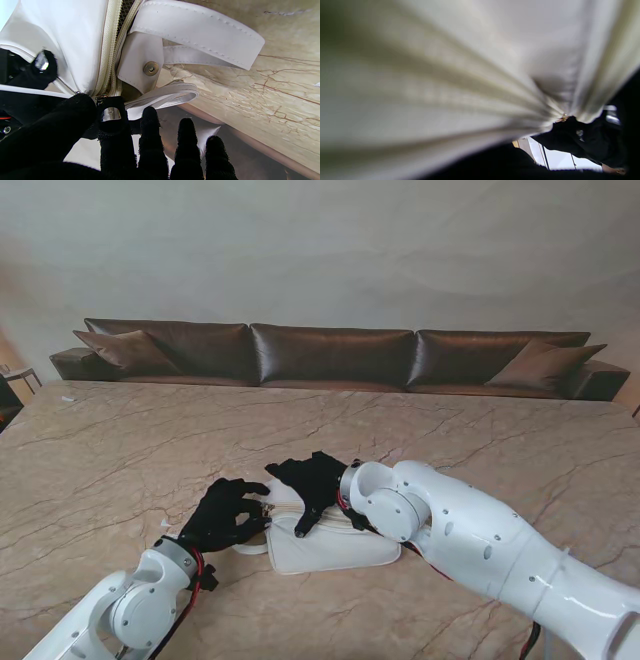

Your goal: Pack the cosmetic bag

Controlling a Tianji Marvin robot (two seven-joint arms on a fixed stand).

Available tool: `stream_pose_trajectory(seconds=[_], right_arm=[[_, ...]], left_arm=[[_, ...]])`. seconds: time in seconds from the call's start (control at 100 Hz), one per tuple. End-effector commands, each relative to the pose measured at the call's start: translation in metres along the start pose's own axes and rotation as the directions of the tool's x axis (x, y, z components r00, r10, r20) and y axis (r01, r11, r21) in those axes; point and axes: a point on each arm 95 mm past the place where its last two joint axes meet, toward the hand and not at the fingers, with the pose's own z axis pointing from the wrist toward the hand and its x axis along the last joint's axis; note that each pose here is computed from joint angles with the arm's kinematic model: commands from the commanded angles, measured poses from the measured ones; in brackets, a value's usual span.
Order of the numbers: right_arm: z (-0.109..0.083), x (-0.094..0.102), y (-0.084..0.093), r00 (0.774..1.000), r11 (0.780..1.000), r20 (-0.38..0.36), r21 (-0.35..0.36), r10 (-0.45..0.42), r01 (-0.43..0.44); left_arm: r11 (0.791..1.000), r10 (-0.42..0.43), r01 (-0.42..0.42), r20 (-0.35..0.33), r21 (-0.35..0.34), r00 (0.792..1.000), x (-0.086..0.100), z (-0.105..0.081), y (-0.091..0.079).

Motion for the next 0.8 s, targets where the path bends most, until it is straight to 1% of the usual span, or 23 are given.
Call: stream_pose_trajectory(seconds=[0.0, 0.05, 0.17, 0.23, 0.38, 0.46, 0.59, 0.65, 0.71, 0.74, 0.79], right_arm=[[0.004, 0.005, -0.009, 1.000, 1.000, -0.008, 0.025, 0.004, -0.004], [0.005, 0.006, -0.009, 1.000, 1.000, -0.004, 0.013, -0.004, 0.004], [0.006, 0.005, -0.010, 1.000, 0.997, -0.016, -0.073, 0.008, -0.009], [0.005, 0.004, -0.009, 0.999, 0.995, -0.028, -0.096, 0.020, -0.023], [0.001, 0.000, -0.009, 0.996, 0.992, -0.074, -0.113, 0.043, -0.051], [-0.001, -0.003, -0.010, 0.994, 0.992, -0.089, -0.106, 0.063, -0.073], [-0.004, -0.011, -0.014, 0.987, 0.985, -0.105, -0.111, 0.118, -0.130], [-0.007, -0.017, -0.016, 0.981, 0.979, -0.105, -0.110, 0.162, -0.173], [-0.008, -0.023, -0.019, 0.974, 0.968, -0.100, -0.131, 0.201, -0.214], [-0.009, -0.027, -0.020, 0.968, 0.959, -0.096, -0.145, 0.233, -0.245], [-0.011, -0.031, -0.022, 0.951, 0.936, -0.093, -0.170, 0.295, -0.308]], left_arm=[[1.000, -0.012, 0.012, 0.001, -0.015, 1.000, 0.002, -0.003, 0.007], [1.000, -0.011, 0.011, 0.002, -0.016, 1.000, 0.003, -0.003, 0.007], [1.000, -0.006, 0.007, 0.007, -0.016, 1.000, 0.002, -0.003, 0.006], [1.000, 0.000, 0.000, 0.015, -0.016, 1.000, 0.002, -0.003, 0.006], [1.000, 0.007, -0.007, 0.033, -0.016, 0.999, -0.001, -0.002, 0.005], [1.000, 0.011, -0.010, 0.038, -0.021, 0.999, -0.002, -0.002, 0.004], [0.999, 0.016, -0.015, 0.045, -0.034, 0.999, -0.005, -0.002, 0.004], [0.999, 0.014, -0.012, 0.048, -0.036, 0.999, -0.008, -0.002, 0.004], [0.999, 0.009, -0.007, 0.050, -0.039, 0.999, -0.010, -0.004, 0.004], [0.999, 0.007, -0.005, 0.050, -0.040, 0.999, -0.011, -0.004, 0.005], [0.999, 0.004, -0.002, 0.052, -0.045, 0.999, -0.013, -0.006, 0.006]])
